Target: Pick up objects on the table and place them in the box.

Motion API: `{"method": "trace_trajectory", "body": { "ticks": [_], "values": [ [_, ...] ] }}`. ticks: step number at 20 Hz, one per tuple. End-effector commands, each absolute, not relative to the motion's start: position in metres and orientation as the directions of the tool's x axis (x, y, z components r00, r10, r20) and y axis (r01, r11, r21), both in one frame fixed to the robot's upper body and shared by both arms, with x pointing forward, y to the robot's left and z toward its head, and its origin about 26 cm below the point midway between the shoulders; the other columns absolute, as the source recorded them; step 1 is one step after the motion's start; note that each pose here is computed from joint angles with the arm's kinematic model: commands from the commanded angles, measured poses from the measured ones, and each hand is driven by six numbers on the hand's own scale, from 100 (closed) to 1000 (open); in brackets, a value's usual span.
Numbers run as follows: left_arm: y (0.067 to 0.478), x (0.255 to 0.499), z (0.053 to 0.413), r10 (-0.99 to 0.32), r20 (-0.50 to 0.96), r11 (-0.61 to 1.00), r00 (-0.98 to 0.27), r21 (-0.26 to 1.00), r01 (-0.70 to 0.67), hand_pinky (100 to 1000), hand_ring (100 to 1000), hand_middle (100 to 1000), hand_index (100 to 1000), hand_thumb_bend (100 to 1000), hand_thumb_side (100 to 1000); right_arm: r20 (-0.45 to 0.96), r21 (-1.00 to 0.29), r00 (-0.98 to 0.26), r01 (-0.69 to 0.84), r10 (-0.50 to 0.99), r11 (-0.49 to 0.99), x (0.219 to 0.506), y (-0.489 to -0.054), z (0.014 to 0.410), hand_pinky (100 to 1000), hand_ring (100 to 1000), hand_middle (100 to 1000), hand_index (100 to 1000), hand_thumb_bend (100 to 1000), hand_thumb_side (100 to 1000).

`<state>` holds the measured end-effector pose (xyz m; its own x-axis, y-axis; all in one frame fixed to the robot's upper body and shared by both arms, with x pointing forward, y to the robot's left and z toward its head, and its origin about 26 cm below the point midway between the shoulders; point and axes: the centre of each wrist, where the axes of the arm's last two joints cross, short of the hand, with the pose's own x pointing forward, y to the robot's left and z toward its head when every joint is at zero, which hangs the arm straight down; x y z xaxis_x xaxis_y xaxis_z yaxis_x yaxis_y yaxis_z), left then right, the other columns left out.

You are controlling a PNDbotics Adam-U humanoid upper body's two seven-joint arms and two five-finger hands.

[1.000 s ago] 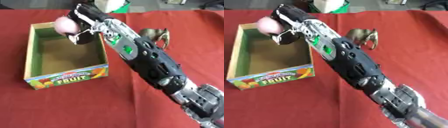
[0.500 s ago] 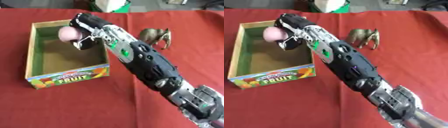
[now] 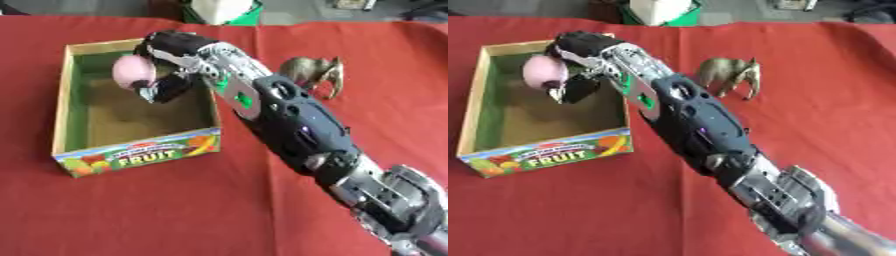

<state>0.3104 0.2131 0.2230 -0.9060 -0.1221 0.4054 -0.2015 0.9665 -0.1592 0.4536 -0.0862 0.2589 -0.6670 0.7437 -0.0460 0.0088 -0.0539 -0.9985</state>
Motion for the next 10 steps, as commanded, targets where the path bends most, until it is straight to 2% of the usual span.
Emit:
{"method": "trace_trajectory", "body": {
  "ticks": [1, 4, 6, 7, 10],
  "values": [
    [0.2124, 0.3077, 0.2293, -0.113, 0.385, 0.968, -0.916, -0.164, -0.188, 743, 625, 729, 822, 118, 788, -0.08, -0.997, -0.675, 0.055, 0.733, -0.057, 0.4488, -0.0831, 0.281, 618, 771, 682, 829, 100, 662],
    [0.2122, 0.3077, 0.2292, -0.112, 0.385, 0.968, -0.916, -0.165, -0.188, 743, 625, 729, 822, 118, 787, -0.088, -0.996, -0.681, 0.055, 0.727, -0.069, 0.4471, -0.0824, 0.2837, 624, 781, 694, 848, 136, 672],
    [0.2122, 0.3077, 0.229, -0.111, 0.387, 0.968, -0.915, -0.166, -0.188, 743, 625, 730, 822, 118, 787, -0.093, -0.996, -0.682, 0.052, 0.725, -0.078, 0.4467, -0.0827, 0.2839, 637, 809, 725, 888, 254, 685],
    [0.2122, 0.3076, 0.2289, -0.111, 0.388, 0.968, -0.915, -0.165, -0.188, 743, 626, 730, 822, 119, 787, -0.097, -0.995, -0.683, 0.05, 0.724, -0.087, 0.4466, -0.0828, 0.2838, 652, 838, 746, 908, 389, 662],
    [0.2121, 0.3076, 0.2287, -0.11, 0.389, 0.968, -0.914, -0.166, -0.188, 743, 625, 730, 822, 118, 788, -0.105, -0.993, -0.687, 0.034, 0.719, -0.113, 0.4466, -0.0836, 0.2838, 672, 870, 781, 933, 494, 674]
  ]
}}
